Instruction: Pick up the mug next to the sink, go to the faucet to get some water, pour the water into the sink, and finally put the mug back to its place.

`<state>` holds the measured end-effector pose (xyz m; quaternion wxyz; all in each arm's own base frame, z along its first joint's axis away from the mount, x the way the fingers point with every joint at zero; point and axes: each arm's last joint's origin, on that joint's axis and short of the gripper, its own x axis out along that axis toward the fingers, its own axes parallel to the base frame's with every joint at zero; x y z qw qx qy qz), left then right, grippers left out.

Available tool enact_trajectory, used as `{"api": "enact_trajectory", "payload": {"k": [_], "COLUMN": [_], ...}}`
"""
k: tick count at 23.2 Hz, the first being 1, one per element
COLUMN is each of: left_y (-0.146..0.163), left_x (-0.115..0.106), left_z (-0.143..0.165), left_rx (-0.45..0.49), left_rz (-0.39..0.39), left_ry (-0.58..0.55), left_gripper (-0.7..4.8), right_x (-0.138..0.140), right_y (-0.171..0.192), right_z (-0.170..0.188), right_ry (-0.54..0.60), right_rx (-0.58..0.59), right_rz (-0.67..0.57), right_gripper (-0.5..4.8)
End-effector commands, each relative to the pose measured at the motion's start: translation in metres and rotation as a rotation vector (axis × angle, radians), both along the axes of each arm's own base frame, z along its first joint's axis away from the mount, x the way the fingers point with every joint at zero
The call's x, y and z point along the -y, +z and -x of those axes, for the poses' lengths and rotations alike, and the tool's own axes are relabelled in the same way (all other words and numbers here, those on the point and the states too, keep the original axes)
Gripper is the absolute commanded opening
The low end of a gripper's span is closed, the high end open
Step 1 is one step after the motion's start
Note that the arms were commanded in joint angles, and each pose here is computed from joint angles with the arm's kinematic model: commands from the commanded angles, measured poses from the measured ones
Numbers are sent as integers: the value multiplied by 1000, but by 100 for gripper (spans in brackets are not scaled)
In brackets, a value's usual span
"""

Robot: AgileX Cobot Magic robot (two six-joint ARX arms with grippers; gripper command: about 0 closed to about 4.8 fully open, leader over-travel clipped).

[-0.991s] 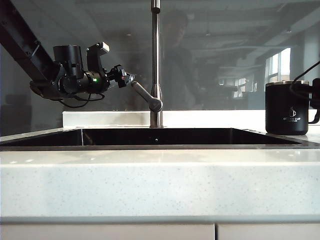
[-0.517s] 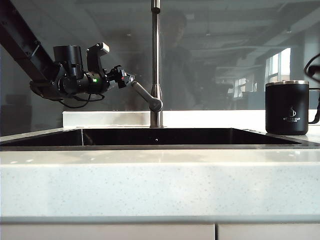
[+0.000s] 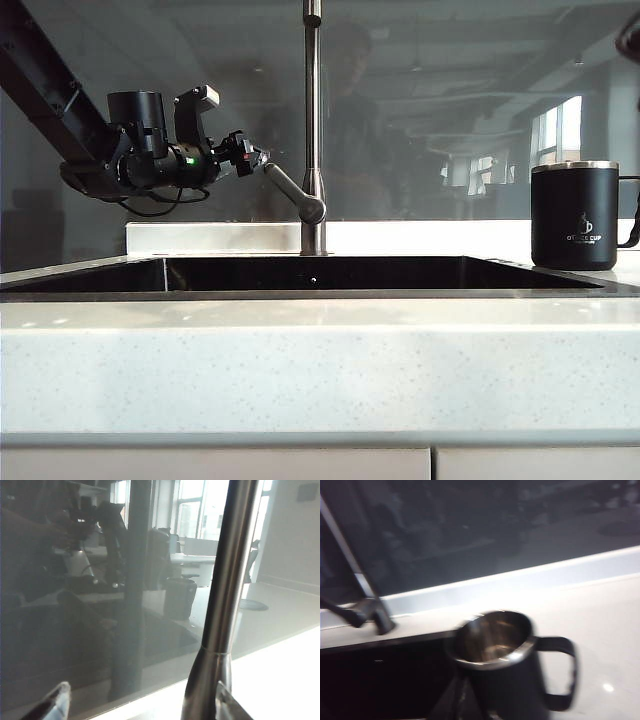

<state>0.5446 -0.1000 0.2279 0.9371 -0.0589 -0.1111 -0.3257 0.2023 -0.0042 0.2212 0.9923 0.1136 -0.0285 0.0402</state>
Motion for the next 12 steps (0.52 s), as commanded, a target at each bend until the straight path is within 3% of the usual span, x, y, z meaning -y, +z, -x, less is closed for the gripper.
{"api": "enact_trajectory", "payload": {"k": [1, 12], "left_y": [4, -5], "left_x": [0, 0], "left_z": [1, -2], "left_rx": [13, -84], "left_rz": [1, -14], "left_ry": [-3, -2], "left_gripper": [368, 368], "right_x": [-4, -3], "right_y": [7, 7], "right_z": [5, 6], "right_ry": [22, 17], "right_rx": [20, 20], "right_rz": [-2, 6], "right_gripper": [-7, -7]}}
